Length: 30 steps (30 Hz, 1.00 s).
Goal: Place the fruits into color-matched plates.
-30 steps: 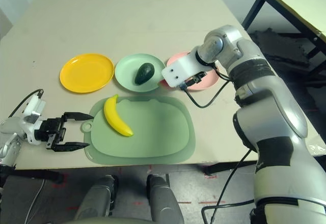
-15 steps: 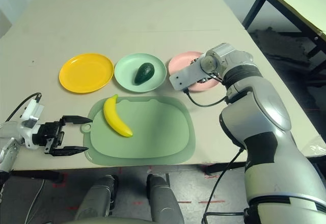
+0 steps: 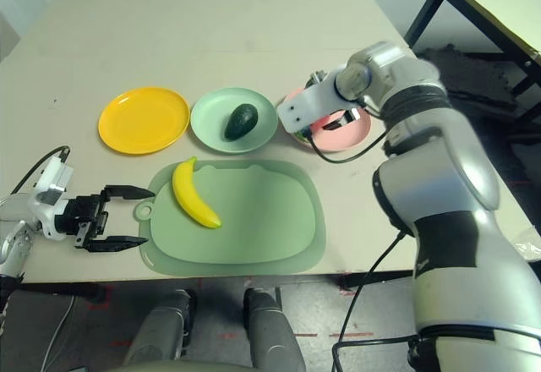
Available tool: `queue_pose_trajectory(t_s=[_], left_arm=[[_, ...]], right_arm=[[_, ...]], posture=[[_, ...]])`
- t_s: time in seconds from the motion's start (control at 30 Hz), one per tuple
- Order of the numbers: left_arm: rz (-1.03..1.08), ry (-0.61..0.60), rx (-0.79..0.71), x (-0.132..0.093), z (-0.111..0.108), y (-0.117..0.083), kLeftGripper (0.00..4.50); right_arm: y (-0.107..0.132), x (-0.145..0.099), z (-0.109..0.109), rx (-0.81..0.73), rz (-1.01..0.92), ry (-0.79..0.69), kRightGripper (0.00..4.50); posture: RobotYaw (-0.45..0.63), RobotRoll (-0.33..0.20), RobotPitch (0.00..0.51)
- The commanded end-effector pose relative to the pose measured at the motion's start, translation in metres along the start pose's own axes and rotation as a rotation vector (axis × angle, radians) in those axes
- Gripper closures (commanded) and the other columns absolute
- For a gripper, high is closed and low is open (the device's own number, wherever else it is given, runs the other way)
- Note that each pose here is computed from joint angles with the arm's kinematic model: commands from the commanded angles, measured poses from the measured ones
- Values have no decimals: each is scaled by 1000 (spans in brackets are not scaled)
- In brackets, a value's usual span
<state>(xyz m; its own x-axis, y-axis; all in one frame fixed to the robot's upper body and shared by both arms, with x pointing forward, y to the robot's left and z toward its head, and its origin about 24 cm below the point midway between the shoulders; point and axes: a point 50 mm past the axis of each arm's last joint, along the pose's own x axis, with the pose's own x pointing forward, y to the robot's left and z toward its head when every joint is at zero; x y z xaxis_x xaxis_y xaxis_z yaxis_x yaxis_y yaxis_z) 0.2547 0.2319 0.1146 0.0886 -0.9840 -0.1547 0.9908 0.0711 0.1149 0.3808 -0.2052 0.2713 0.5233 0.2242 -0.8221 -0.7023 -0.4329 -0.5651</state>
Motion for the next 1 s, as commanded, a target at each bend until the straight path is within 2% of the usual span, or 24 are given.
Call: queue_pose_trajectory(t_s=[0.03,0.13,0.23,0.33,0.43,0.53,0.63,0.77,0.83,1.0], left_arm=[[-7,29,9,-5,0,1,0],[-49,107,58,-5,2,2,0],[-65,105,97,-2,13,7,0],[-106,204,159,-2,19,11,0],[-136,279,213,-2,22,15,0],[-149,317,346,8,36,26,0],[-163,357,490,21,48,37,0],[-206,401,649,39,59,48,0],[-274,453,745,54,61,52,0],[-372,465,817,82,56,58,0]], right_arm=[[6,-19,12,106,13,-236,30],[30,-26,31,319,-7,-496,30],[65,-20,38,507,-64,-610,30],[104,-6,57,751,-121,-787,30],[131,4,69,855,-160,-830,30],[160,20,81,954,-182,-890,30],[176,30,81,1032,-229,-938,30],[187,41,83,1058,-237,-972,30],[192,48,91,1070,-222,-994,30],[197,58,100,1102,-237,-1011,30]], posture=[[12,0,195],[12,0,199],[8,0,203],[-1,0,205],[-6,0,205],[-18,0,202],[-24,0,199],[-12,0,185],[-14,0,178],[-36,0,165]])
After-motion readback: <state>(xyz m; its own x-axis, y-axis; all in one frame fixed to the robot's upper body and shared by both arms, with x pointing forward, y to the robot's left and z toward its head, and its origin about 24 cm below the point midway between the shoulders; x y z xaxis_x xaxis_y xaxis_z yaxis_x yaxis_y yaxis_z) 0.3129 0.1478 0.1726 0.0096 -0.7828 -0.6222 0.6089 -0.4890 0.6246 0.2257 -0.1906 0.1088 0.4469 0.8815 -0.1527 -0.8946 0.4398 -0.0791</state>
